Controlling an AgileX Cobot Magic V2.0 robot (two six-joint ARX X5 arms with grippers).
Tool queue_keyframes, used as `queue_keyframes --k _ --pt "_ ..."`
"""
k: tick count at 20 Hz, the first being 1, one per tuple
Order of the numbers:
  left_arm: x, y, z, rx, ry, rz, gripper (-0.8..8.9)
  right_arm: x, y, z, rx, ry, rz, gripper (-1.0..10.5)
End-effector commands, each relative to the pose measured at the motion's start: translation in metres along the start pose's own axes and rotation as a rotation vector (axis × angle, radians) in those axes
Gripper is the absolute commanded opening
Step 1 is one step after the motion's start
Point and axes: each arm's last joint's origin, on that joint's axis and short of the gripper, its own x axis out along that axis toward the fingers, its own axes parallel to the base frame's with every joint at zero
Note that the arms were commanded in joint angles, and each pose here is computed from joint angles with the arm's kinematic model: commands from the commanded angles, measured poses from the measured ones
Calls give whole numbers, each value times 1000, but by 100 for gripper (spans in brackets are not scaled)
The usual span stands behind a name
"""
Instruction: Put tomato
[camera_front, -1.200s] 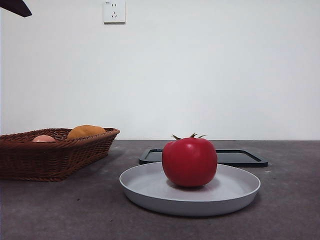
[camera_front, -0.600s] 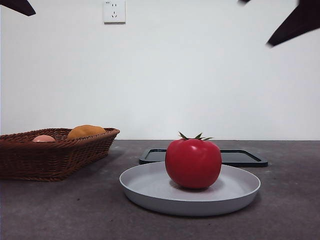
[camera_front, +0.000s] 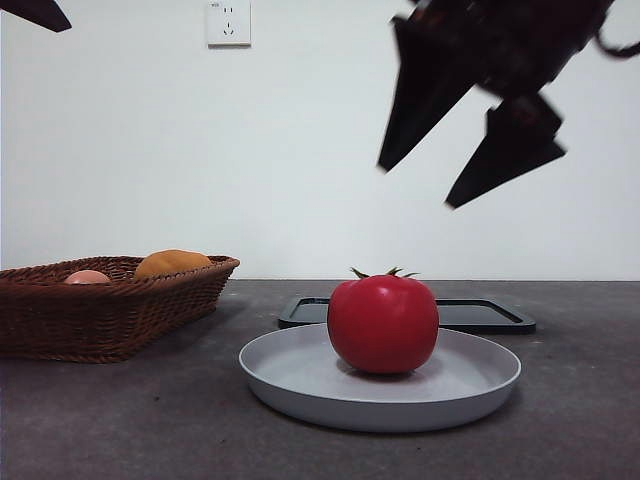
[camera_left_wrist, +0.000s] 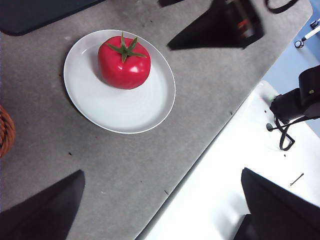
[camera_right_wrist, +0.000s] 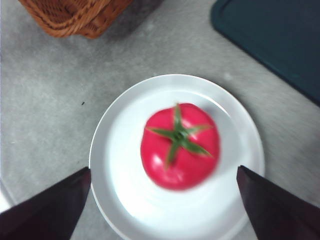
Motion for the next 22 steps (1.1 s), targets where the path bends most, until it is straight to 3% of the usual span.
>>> queue_keyframes --k 1,4,10,22 --pt "-3 -2 5 35 -17 -6 500 17 2 7 -13 6 7 469" --pt "-3 -2 5 34 -17 -6 500 38 2 7 -31 34 -50 501" --pt "-3 -2 5 34 -17 -6 499 65 -2 5 -36 74 -82 505" --pt "-3 -2 5 35 -18 -6 498 104 -7 -6 -21 179 -64 500"
